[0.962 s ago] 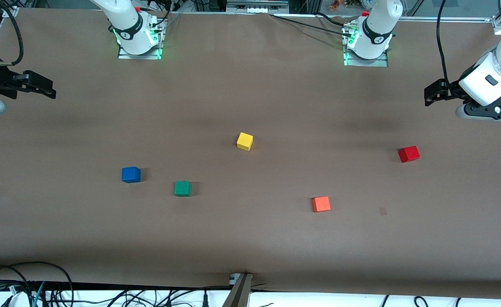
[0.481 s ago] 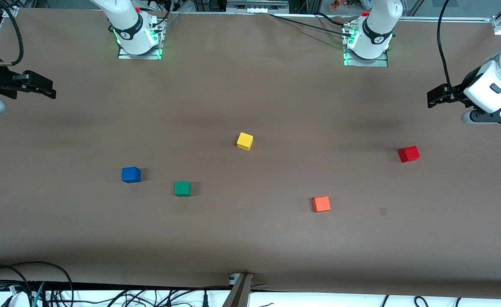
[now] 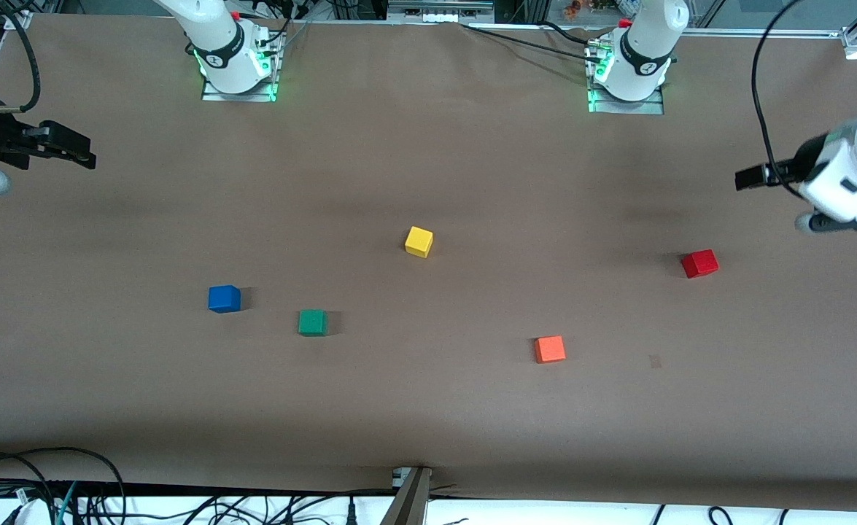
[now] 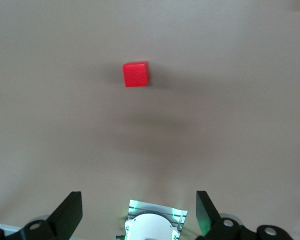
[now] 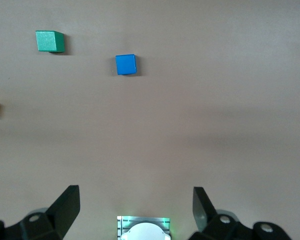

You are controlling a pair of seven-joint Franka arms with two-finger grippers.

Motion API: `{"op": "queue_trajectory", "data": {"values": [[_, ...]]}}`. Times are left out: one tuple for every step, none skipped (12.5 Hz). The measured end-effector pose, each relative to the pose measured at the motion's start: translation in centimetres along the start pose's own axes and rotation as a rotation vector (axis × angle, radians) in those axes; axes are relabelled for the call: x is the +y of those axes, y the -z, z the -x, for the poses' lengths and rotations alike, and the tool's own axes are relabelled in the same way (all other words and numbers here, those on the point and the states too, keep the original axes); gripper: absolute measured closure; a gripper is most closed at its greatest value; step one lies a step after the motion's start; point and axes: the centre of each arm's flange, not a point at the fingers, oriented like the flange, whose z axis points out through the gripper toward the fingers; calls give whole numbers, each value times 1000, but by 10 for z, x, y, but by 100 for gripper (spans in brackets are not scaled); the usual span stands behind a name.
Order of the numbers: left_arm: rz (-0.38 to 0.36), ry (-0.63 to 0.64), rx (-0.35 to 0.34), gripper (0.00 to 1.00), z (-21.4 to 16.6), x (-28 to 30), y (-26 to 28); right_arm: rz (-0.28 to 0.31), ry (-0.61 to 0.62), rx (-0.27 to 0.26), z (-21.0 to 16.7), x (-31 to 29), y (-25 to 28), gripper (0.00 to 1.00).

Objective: Pass red block to right arm, stack on blue
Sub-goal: 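Lower the left gripper onto the red cube and close it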

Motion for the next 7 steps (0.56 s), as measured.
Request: {"op": "queue_trajectory", "data": {"values": [[10,22,-26,0,-22,-15,-25,0,0,0,0,0,0,0],[18,34,-38,0,-41,-23,-50,0,0,0,0,0,0,0],[22,38,-32,0,-58,-26,-70,0,0,0,0,0,0,0],[27,40,-9,0,-73,-26,-87,0,0,0,0,0,0,0],[32,39,19,0,-85,-26,-102,0,0,0,0,0,0,0],[37,35,51,0,-94,-25,-117,0,0,1,0,0,0,0],[41,27,90,0,-101,-24,-132,0,0,1,0,0,0,0]]}}
